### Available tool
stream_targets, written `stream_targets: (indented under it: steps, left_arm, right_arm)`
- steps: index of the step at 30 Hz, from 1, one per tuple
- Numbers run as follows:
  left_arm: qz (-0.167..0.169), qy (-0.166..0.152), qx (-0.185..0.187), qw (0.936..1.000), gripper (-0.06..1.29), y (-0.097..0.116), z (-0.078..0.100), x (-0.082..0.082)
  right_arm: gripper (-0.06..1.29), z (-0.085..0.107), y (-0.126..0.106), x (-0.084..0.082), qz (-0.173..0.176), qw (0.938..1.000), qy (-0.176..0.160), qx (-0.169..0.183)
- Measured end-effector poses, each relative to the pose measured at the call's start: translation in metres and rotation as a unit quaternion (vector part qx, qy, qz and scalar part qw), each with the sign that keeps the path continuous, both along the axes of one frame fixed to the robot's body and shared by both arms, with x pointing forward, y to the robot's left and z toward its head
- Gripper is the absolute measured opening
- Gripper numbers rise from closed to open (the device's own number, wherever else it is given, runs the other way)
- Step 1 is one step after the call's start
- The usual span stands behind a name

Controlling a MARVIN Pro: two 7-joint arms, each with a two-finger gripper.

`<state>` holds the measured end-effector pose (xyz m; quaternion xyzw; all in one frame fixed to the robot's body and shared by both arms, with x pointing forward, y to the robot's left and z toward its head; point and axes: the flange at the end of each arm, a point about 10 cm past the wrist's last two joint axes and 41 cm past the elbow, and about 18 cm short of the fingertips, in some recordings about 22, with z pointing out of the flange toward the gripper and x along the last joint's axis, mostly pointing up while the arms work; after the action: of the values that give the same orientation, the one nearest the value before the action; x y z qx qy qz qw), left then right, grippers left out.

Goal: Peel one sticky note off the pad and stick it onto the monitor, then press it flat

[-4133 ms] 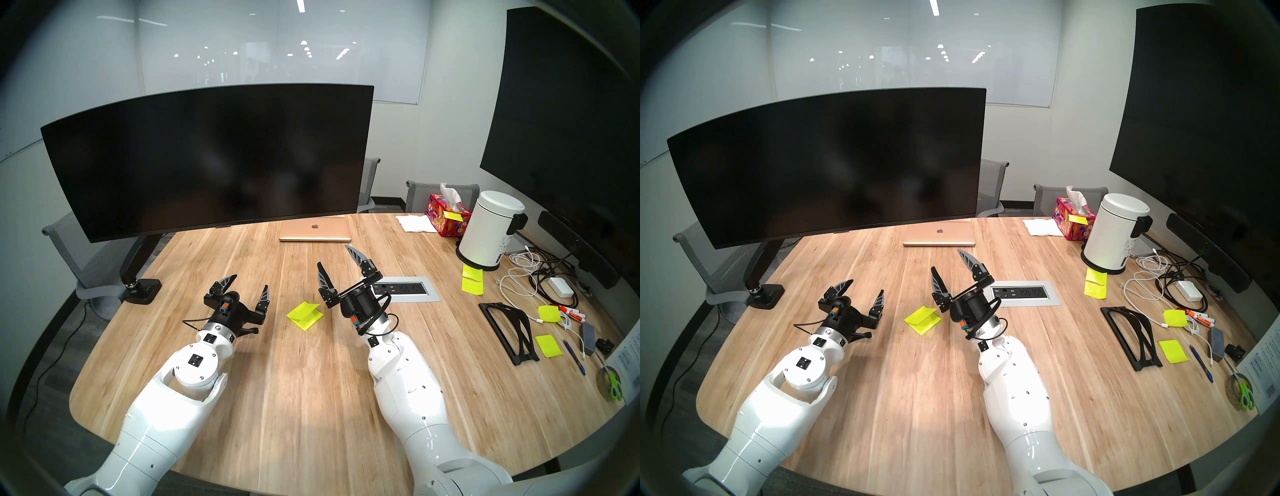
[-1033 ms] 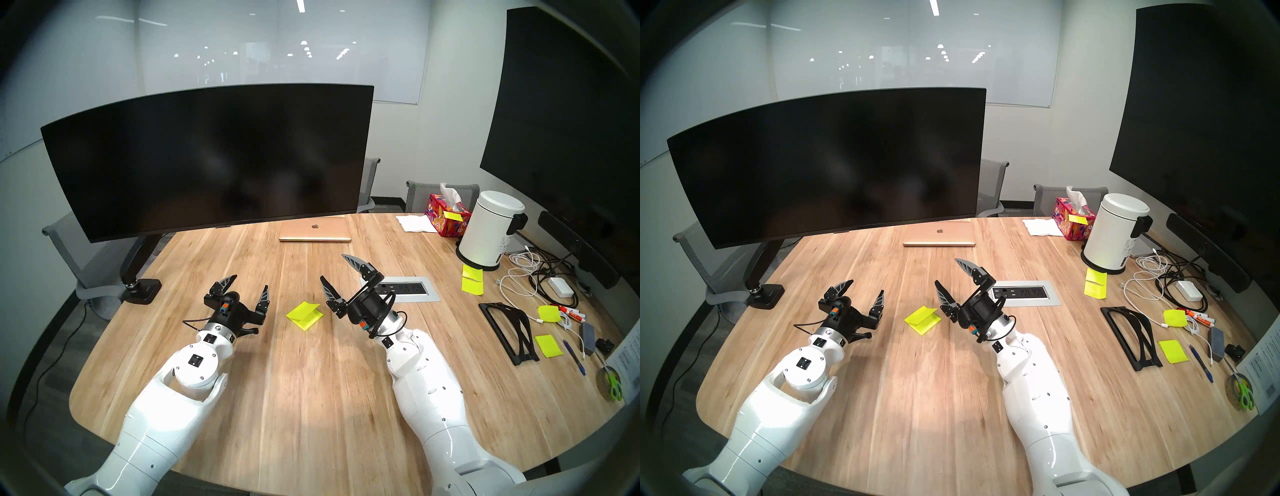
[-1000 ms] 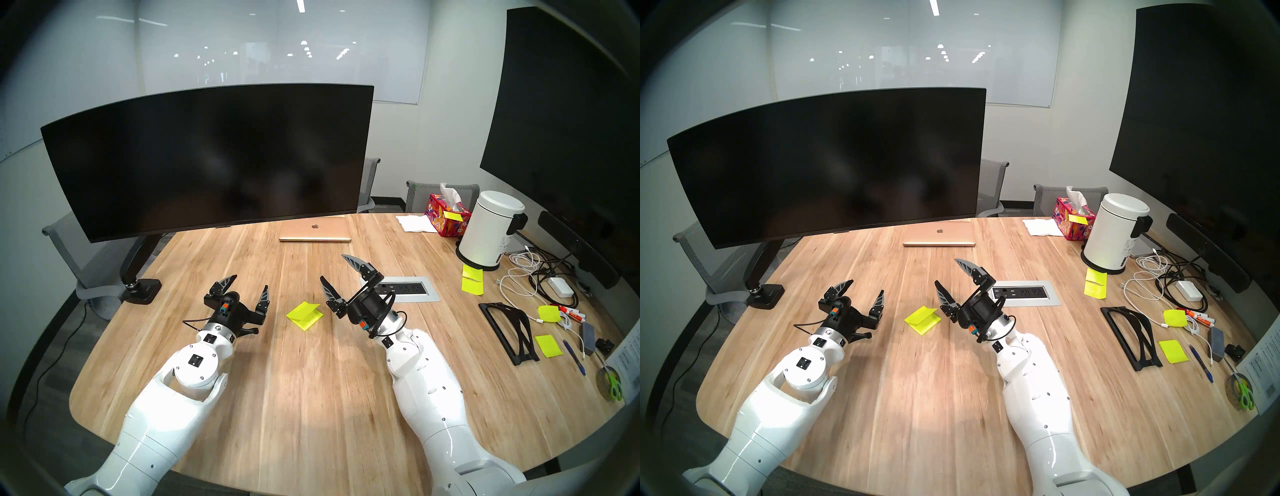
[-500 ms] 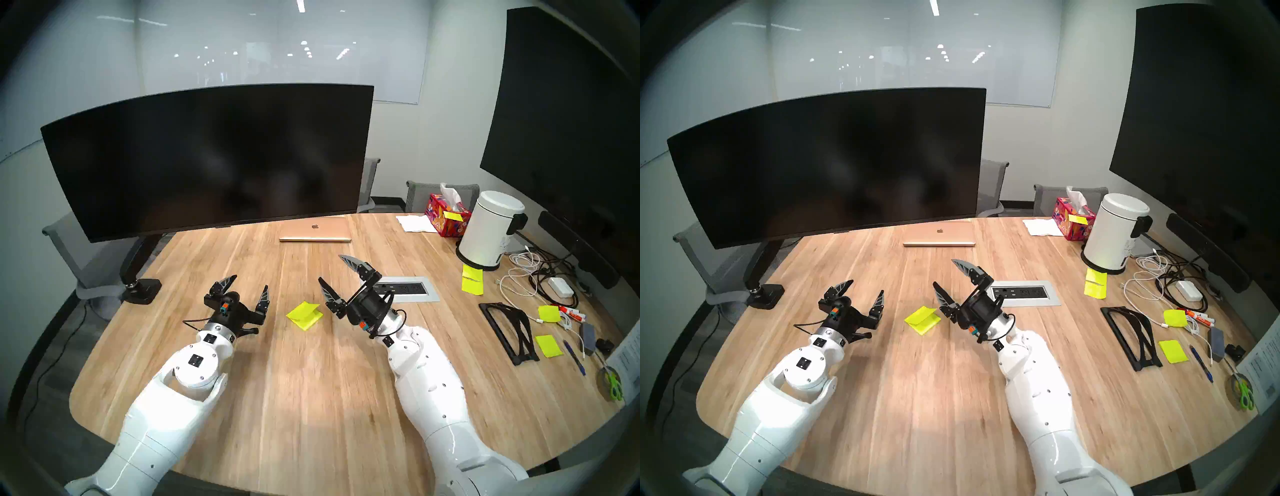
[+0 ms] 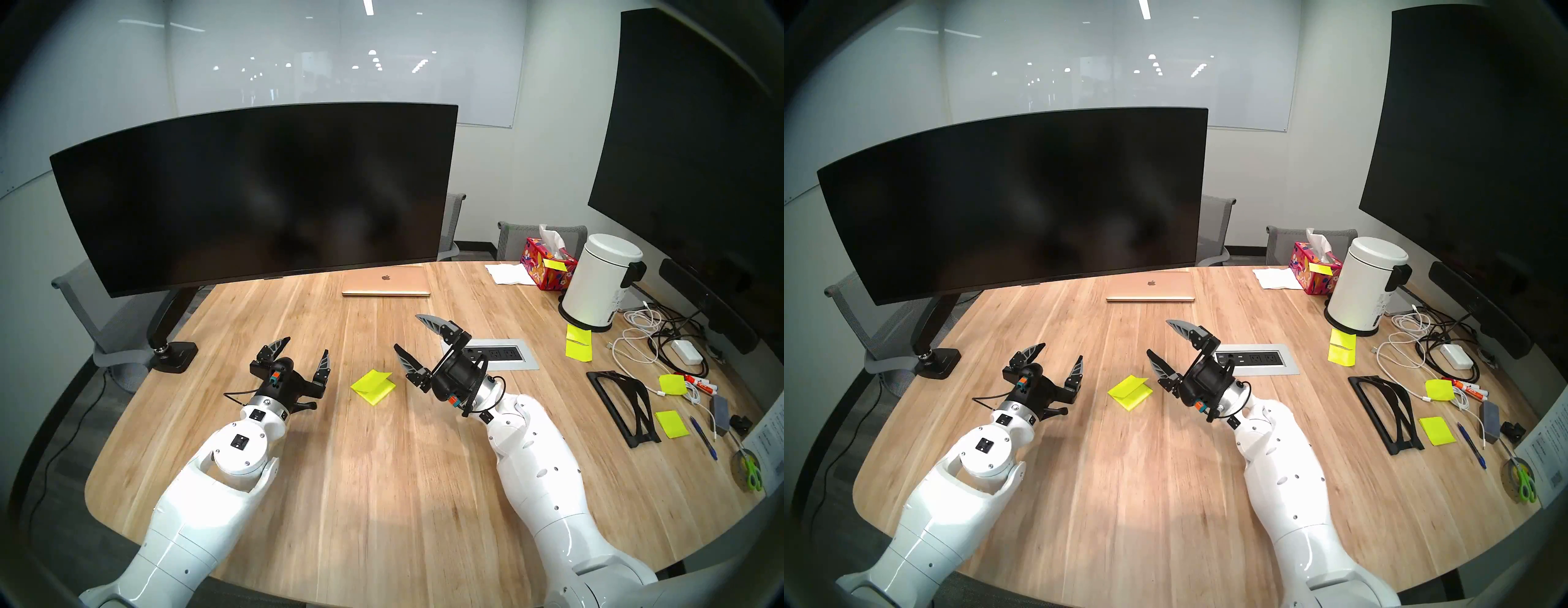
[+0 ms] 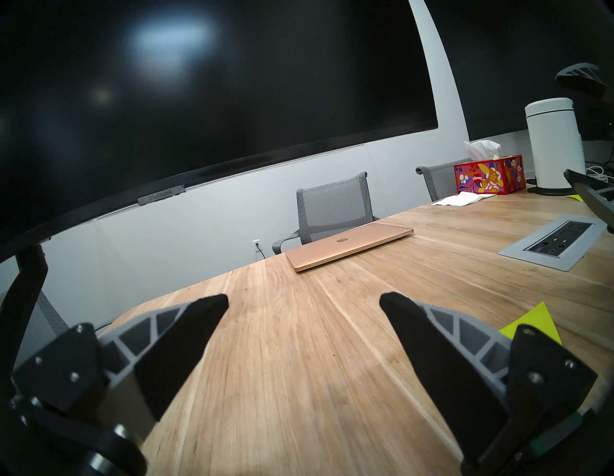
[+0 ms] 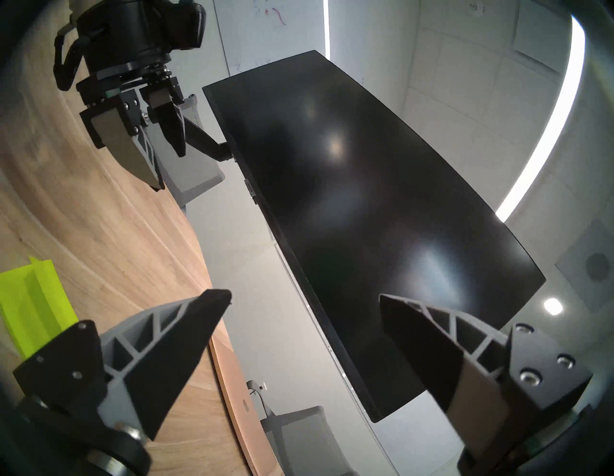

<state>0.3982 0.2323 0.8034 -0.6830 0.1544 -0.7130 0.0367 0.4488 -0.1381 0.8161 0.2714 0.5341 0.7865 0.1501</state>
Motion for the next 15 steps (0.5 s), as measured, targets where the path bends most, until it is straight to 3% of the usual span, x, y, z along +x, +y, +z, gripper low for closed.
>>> stream_targets:
  steps: [15]
  left_arm:
    - [0.000,0.000,0.000,1.0000,1.25,0.000,0.000,0.000]
  right_arm:
    - [1.23,0.011,-0.008,0.012,0.026,0.9969,0.001,-0.074]
